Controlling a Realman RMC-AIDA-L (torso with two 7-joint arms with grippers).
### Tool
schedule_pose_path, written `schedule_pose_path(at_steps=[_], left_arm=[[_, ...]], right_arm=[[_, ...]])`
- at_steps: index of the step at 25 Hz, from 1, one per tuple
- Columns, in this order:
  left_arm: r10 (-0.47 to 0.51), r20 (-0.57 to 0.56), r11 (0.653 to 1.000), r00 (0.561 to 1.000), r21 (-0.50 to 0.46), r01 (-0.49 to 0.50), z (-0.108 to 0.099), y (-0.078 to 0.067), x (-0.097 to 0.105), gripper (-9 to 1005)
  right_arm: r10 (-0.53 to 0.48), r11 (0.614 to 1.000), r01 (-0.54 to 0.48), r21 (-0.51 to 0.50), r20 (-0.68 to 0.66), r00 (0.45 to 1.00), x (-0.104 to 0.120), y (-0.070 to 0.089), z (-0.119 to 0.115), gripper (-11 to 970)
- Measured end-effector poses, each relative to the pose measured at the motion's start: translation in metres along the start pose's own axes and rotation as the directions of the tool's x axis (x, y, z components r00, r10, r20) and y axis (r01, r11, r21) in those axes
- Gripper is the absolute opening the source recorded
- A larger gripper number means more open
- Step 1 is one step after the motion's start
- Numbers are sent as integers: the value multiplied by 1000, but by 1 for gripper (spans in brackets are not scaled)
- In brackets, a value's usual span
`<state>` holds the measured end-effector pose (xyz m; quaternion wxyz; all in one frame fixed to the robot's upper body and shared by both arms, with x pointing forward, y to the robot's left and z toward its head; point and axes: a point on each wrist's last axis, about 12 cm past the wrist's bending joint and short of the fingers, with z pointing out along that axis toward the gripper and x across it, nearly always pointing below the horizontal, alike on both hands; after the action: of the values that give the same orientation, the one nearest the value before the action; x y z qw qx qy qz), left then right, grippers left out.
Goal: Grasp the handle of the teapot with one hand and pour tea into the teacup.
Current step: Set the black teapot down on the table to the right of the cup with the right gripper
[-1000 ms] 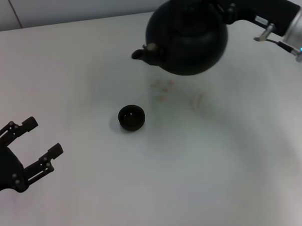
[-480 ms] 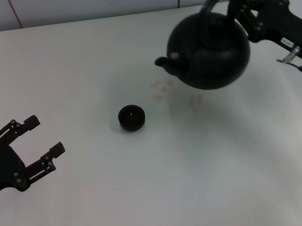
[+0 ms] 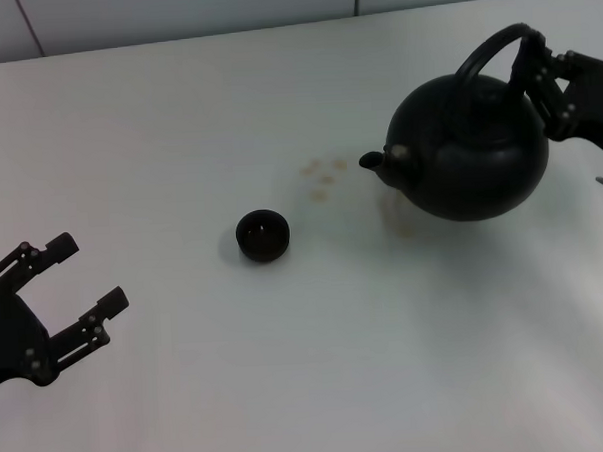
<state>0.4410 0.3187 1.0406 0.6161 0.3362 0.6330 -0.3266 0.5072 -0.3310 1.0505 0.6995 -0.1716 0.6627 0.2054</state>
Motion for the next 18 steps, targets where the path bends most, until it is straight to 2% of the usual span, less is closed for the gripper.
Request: schedule_pose_path(at_steps=[12,18], left_arm=[[1,-1,1000,1000,1,-1,-1,0,0,793],[2,-1,1000,1000,1,-2,-1,0,0,793]], right_arm=[[-23,1000,23,21,-12,1000,10,7,6,179],[-65,997,66,30,-48,997,21,17,13,190]])
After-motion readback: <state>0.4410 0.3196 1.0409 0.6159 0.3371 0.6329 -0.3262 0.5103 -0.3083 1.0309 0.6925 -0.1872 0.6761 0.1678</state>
